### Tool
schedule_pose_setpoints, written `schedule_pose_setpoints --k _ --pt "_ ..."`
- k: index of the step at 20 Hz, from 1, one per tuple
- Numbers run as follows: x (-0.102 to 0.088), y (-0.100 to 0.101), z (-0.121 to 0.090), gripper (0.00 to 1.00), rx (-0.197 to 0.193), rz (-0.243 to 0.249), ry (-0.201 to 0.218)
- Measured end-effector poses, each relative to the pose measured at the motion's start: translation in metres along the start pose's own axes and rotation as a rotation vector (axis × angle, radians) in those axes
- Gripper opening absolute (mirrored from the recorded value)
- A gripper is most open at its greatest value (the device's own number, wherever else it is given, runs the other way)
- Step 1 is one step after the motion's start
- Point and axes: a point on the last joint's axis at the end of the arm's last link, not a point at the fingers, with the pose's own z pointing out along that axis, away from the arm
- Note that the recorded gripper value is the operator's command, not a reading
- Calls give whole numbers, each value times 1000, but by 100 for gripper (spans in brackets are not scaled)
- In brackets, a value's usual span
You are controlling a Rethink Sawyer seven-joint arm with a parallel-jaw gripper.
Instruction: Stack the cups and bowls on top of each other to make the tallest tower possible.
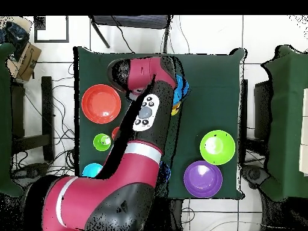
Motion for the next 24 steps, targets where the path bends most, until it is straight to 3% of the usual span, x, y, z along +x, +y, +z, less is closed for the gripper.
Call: schedule_pose_setpoints --k 9,10,24 --pt "-10 -15 -41 100 -30 27 -47" --pt "-11 -17 -45 0 -33 31 -51" --pt "-15 -23 -41 0 -37 41 -43"
